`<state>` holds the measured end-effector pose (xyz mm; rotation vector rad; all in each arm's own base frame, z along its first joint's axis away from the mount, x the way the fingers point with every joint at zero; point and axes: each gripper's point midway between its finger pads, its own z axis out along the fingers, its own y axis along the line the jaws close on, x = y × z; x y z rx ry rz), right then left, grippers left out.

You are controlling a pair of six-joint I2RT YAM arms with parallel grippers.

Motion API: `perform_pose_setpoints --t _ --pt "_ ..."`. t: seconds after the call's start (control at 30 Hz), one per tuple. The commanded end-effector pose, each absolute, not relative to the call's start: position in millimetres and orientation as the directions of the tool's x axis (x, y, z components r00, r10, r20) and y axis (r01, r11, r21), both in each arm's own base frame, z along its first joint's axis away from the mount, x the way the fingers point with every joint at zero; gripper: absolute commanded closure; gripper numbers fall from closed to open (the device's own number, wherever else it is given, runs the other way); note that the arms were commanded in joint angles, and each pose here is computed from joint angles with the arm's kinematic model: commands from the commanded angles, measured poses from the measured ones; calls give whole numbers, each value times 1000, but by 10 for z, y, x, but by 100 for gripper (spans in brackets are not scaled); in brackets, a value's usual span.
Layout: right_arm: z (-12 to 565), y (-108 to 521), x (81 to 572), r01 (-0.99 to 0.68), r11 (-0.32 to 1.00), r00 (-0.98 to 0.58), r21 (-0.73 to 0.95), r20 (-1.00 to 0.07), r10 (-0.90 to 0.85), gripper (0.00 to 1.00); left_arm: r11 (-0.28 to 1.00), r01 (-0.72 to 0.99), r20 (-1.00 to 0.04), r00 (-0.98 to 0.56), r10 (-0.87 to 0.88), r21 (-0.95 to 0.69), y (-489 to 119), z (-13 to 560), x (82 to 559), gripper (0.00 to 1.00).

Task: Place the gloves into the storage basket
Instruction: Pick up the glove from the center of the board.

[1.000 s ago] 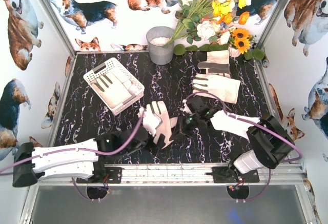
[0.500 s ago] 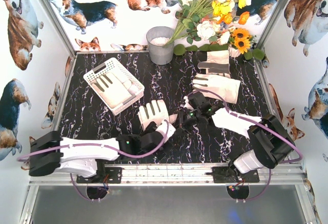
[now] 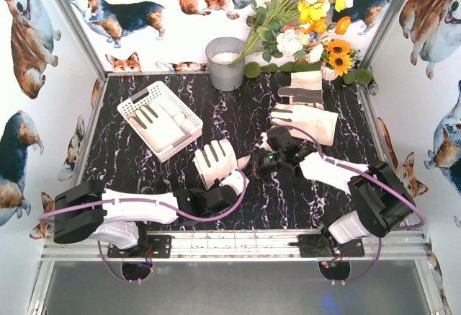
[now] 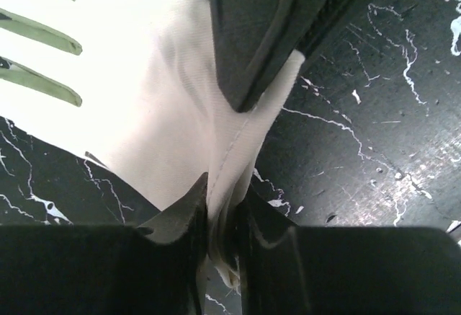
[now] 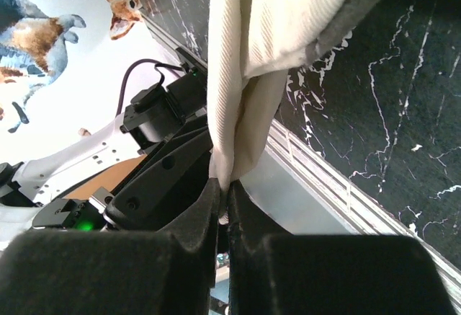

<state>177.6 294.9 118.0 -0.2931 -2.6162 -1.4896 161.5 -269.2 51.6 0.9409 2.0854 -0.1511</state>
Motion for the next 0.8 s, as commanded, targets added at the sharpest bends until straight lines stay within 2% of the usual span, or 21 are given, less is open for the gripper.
perform_pose_setpoints --t 0.0,0.13,0.27,0.43,0.63,0.77 --pt "1310 2958 1844 193 450 -980 872 148 134 100 735 646 -754 -374 540 206 -2707 665 1664 92" --pt "1317 2917 1912 186 440 -976 879 115 183 86 736 652 -763 -380 524 180 -2692 715 1632 100" --pt "1393 2885 1984 171 379 -970 910 89 226 66 742 652 -766 -396 507 154 -2676 733 1598 100" --pt "1359 2862 1988 141 389 -973 910 55 223 39 746 654 -773 -405 488 128 -2689 762 1578 100" --pt "1274 2901 2062 121 400 -976 908 35 217 29 734 667 -763 -408 501 125 -2720 765 1555 100" --pt "1132 2912 2164 131 430 -970 893 27 240 27 731 673 -764 -411 497 114 -2742 773 1540 100"
